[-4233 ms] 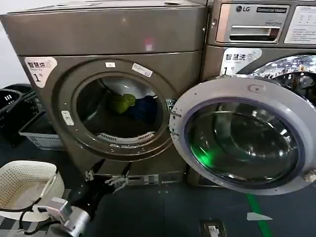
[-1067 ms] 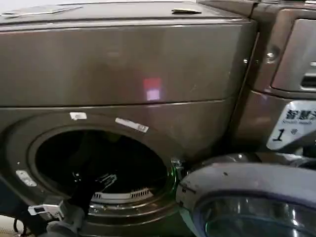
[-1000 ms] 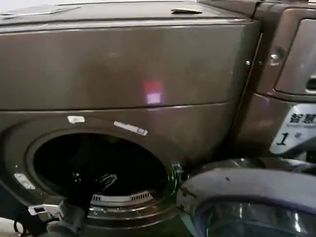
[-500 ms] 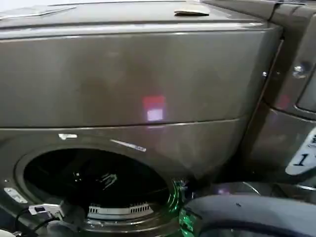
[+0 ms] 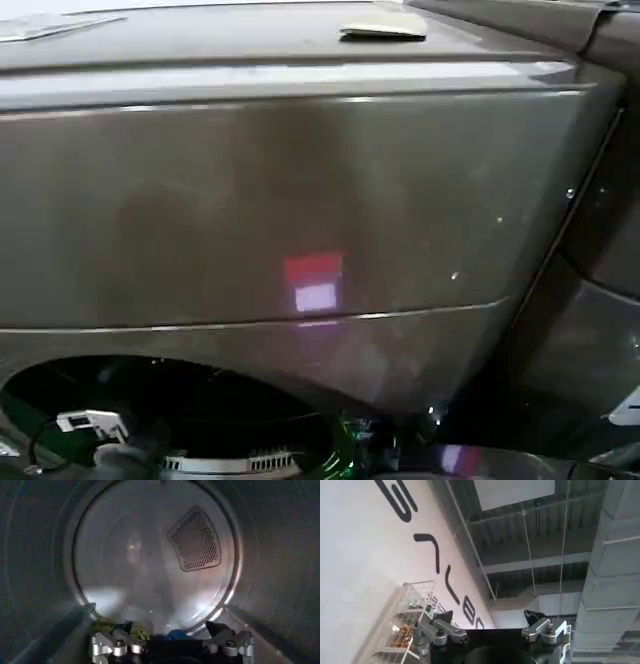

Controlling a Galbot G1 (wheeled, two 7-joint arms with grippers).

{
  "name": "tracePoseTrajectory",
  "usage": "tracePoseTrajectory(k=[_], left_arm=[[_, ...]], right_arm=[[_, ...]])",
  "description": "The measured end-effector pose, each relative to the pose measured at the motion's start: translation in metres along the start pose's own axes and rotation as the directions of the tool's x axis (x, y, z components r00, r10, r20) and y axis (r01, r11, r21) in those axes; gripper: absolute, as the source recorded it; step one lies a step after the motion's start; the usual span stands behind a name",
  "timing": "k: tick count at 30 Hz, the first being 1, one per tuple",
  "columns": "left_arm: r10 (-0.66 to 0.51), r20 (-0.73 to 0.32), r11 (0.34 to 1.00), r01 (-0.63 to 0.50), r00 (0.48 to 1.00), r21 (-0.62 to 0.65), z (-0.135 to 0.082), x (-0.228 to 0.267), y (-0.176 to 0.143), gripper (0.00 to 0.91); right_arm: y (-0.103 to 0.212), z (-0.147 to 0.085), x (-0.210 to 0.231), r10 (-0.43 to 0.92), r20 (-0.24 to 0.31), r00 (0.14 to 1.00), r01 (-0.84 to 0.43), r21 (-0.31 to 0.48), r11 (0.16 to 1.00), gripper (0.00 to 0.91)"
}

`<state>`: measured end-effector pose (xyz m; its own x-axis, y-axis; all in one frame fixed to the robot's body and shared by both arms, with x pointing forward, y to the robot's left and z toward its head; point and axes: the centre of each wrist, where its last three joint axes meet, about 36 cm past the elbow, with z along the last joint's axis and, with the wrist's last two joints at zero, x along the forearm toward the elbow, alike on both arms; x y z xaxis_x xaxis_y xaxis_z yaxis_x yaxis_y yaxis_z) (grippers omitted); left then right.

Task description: Grasp the clothes from the dryer.

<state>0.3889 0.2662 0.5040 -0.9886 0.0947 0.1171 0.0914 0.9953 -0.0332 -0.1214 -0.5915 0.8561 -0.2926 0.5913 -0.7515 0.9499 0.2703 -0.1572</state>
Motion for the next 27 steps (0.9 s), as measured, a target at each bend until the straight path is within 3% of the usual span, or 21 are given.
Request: tracePoseTrajectory(k=[15, 27], left_arm=[[0.008, 0.009, 1.000, -0.007, 1.000, -0.016, 0.004, -0.141, 0.004, 0.907], [-0.013, -0.010, 0.999, 0.013, 1.000, -0.040, -0.009, -0.228, 0.014, 0.907]], right_arm=[[-0.001, -0.001, -0.002, -0.005, 0.003, 1.000, 0.005, -0.001, 1.000, 0.907], [-0.003, 0.002, -0.004, -0.004, 0.002, 1.000, 0.004, -0.007, 1.000, 0.907]])
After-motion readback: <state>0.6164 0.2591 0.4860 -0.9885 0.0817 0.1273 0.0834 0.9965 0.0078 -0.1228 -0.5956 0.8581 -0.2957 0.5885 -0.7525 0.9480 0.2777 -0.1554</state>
